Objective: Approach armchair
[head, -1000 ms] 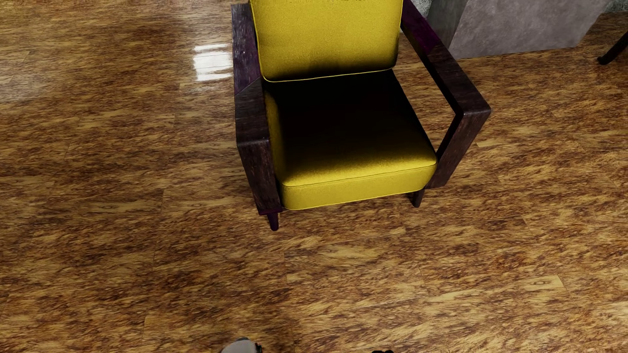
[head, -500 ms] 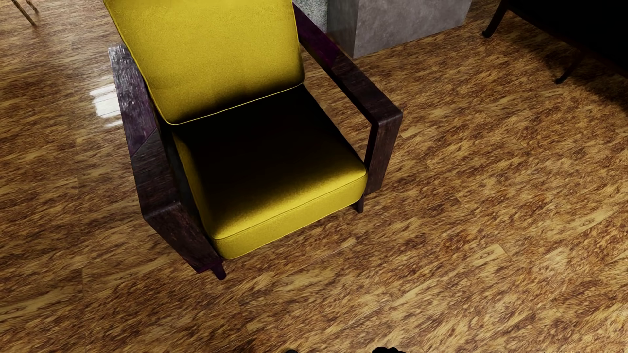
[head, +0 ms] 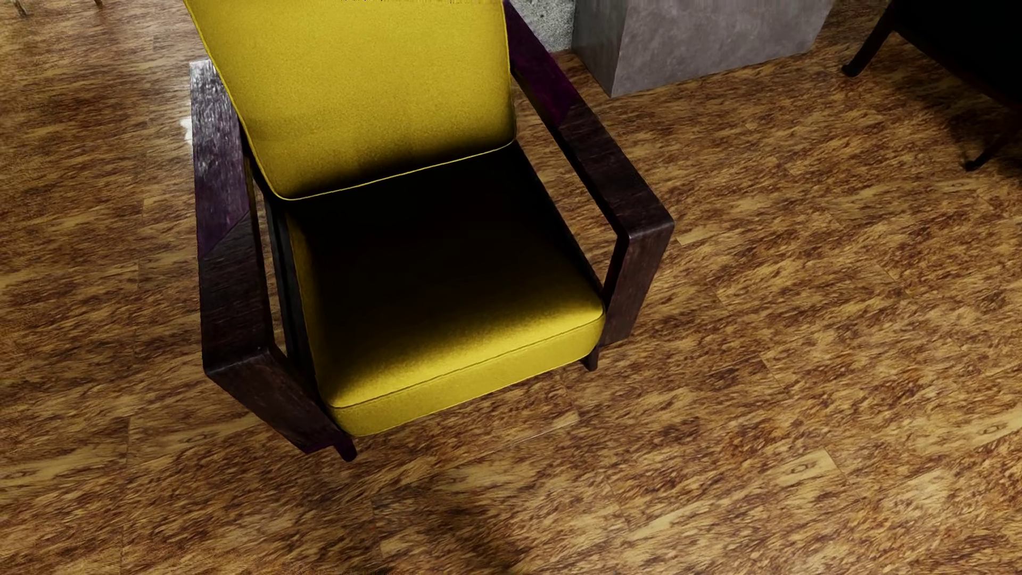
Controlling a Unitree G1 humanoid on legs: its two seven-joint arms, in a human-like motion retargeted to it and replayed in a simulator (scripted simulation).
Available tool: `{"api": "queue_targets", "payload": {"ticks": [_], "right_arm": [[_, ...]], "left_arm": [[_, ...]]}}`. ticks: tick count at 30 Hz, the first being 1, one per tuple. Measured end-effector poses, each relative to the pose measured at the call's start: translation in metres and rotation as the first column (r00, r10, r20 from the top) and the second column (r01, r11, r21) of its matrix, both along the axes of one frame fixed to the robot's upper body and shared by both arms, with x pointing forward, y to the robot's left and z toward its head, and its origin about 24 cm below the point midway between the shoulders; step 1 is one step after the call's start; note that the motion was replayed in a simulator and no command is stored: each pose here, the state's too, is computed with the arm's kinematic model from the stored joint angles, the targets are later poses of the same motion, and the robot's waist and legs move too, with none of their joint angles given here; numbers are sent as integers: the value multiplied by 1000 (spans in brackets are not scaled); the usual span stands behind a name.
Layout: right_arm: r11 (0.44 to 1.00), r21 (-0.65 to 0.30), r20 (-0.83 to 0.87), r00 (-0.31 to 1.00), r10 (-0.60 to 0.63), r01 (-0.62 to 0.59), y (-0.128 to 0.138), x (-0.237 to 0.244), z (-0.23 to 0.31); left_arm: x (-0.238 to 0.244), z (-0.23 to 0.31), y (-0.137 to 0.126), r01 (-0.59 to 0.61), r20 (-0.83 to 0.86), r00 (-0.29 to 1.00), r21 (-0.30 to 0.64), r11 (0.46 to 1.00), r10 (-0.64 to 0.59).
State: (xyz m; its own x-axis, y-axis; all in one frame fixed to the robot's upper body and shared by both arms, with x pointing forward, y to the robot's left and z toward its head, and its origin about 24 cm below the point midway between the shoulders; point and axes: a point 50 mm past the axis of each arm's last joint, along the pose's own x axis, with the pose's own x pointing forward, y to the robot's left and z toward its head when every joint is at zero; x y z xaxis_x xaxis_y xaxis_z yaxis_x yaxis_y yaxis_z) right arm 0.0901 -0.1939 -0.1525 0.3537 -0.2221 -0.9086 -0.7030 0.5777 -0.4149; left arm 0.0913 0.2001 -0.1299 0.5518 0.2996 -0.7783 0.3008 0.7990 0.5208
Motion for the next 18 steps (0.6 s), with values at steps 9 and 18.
{"api": "queue_targets", "payload": {"ticks": [9, 18], "right_arm": [[996, -5, 148, 985, 87, -88, 12, 53, 14], [954, -176, 148, 951, 270, -244, -16, 100, 33]], "left_arm": [[-39, -14, 7, -90, -166, 982, -6, 996, 88], [-56, -15, 20, -127, -208, 970, 19, 992, 128]]}}
